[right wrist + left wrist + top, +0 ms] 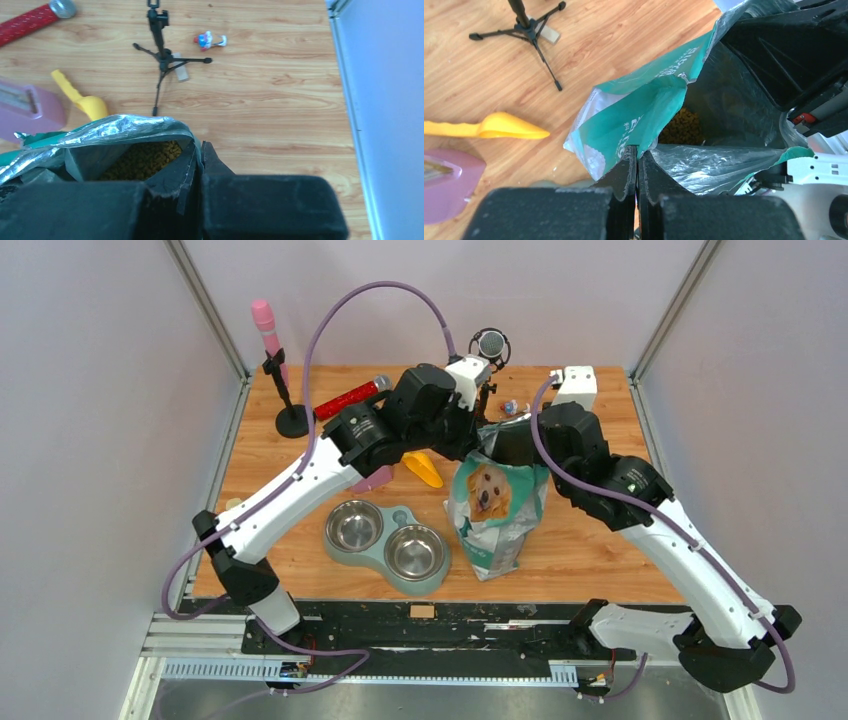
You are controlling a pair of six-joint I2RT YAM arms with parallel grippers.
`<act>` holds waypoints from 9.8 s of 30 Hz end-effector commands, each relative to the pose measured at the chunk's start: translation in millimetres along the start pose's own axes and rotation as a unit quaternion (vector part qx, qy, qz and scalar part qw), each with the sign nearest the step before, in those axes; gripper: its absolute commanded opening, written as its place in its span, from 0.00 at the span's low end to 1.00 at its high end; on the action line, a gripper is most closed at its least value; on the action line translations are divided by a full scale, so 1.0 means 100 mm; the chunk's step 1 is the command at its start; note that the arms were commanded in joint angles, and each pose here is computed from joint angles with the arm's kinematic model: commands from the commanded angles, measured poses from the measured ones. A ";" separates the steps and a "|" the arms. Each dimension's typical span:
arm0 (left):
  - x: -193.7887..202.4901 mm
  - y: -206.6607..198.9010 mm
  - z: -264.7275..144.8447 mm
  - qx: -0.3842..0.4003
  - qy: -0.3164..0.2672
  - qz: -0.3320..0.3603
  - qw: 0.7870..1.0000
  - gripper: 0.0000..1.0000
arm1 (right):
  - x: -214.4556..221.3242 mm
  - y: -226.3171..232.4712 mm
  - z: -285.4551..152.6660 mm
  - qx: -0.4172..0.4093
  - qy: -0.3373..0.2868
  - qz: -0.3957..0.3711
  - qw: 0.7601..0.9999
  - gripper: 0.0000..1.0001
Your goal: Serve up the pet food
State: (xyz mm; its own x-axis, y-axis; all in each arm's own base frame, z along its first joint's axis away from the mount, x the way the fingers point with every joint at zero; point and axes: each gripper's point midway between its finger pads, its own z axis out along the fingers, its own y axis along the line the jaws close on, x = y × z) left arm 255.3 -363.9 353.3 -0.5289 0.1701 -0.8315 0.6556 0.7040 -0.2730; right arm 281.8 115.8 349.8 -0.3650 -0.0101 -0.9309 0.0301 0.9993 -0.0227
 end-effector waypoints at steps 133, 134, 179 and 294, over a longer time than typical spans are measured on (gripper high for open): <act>1.11 1.38 -1.12 -0.196 -0.107 -0.134 0.965 1.00 | 1.77 1.36 0.71 -0.312 0.196 0.061 0.928 0.00; 1.11 1.40 -1.06 -0.192 -0.097 -0.136 0.967 1.00 | 1.76 1.33 0.64 -0.318 0.198 0.065 0.925 0.00; 0.54 0.49 -1.20 0.224 -0.232 -0.122 0.939 1.00 | -0.14 1.07 -0.75 -0.526 0.076 0.266 0.804 0.00; 0.43 0.44 -1.05 0.261 -0.221 -0.145 0.929 0.32 | -0.01 1.08 -0.49 -0.481 0.152 0.426 0.751 0.00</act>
State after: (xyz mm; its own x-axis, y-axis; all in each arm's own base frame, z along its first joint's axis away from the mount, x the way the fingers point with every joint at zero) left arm 206.5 -250.7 355.7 -0.5226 -0.3898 -0.7582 0.7418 0.2304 -0.6298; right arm 244.9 228.1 332.5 -0.8351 0.4889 -0.2523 -0.1414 0.2524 0.9572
